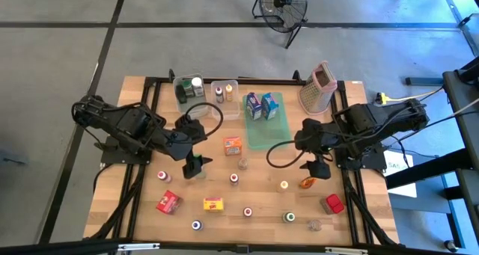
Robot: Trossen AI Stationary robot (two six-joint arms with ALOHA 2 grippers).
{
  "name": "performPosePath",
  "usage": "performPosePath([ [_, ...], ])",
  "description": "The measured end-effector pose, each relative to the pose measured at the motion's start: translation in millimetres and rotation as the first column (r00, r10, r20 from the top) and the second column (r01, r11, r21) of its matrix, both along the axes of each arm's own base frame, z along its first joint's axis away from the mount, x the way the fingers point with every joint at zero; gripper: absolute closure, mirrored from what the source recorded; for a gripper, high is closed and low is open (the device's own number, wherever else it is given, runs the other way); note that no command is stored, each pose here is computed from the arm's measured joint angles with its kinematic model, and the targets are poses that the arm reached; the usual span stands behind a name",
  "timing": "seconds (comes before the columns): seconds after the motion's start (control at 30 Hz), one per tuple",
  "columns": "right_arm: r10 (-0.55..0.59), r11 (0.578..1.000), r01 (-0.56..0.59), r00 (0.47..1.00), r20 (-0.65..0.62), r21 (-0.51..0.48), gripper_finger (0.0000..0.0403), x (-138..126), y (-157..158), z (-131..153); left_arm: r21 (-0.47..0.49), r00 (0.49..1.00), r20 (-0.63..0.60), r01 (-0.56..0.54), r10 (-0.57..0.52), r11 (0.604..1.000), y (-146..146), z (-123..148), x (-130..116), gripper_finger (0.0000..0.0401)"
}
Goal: Pick & Place Kitchen Items
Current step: Put the yellow food coloring bottle into the transparent bin
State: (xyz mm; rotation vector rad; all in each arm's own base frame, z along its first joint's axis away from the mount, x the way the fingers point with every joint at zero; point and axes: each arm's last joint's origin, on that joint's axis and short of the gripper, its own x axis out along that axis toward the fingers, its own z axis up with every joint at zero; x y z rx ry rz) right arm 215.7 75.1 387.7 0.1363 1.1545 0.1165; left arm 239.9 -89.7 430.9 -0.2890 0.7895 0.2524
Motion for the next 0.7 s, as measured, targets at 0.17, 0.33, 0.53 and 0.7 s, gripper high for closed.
performPosePath([
  [0.17, 0.017, 1.000, -0.018, 1.000, -0.023, -0.016, 0.0057, -1, 0, -1, -0.020, 1.000, -0.007, 0.020, -0.020, 1.000, -2, 0, -1, 0.0052],
  [0.33, 0.028, 0.999, -0.029, 0.999, -0.045, -0.022, 0.0057, -1, 1, -4, 0.011, 1.000, 0.011, 0.011, -0.012, 1.000, -8, 0, -3, 0.0052],
  [0.53, 0.059, 0.997, -0.062, 0.995, -0.082, -0.040, 0.0057, 8, 8, -12, 0.006, 1.000, 0.024, 0.012, -0.012, 1.000, -17, 1, -8, 0.0052],
  [0.7, 0.077, 0.995, -0.085, 0.988, -0.130, -0.056, 0.0057, 29, 20, -29, 0.057, 0.999, 0.044, -0.001, -0.001, 0.998, -24, -1, -9, 0.0052],
])
